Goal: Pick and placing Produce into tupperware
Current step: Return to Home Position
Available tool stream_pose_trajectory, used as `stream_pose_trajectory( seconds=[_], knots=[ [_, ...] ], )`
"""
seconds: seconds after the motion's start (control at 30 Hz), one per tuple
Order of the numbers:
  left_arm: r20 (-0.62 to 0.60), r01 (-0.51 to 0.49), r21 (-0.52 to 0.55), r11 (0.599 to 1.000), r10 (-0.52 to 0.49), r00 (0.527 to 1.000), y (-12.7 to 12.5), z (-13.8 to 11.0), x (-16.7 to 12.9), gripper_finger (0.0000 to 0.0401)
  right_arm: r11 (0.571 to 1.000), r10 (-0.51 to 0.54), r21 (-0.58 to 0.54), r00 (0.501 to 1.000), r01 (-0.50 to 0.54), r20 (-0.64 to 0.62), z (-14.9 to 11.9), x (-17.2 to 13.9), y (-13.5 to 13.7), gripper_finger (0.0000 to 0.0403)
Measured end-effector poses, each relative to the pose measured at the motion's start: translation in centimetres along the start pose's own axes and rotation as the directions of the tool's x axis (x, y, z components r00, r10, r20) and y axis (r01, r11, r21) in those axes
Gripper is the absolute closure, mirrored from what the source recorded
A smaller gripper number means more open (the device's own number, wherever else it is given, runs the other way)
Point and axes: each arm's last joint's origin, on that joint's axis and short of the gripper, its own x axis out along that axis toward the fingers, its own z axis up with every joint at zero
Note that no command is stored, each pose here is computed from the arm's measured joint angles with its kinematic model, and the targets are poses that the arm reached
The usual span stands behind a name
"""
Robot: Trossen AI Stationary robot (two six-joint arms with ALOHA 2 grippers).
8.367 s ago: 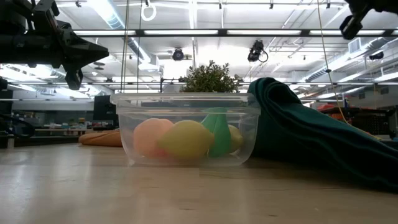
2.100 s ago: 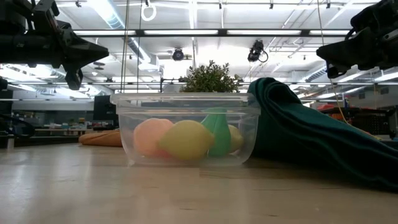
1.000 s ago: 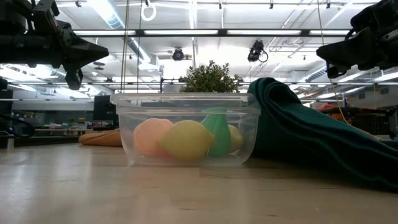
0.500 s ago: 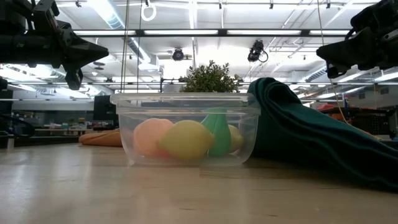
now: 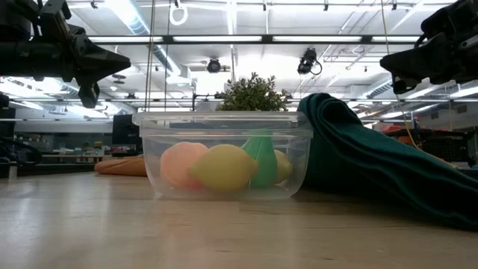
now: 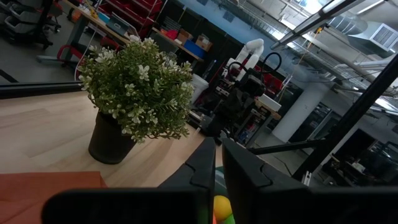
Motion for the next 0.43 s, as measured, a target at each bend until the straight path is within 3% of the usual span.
stream_pose_trajectory(
  seconds=[0.43],
  knots=[
    [0.0,0.0,0.0,1.0,0.0,1.0,0.01,-0.01,0.0,0.0362,1.0,0.0,0.0,1.0,0.0,0.0,0.0,0.0,0.0,0.0403]
  ],
)
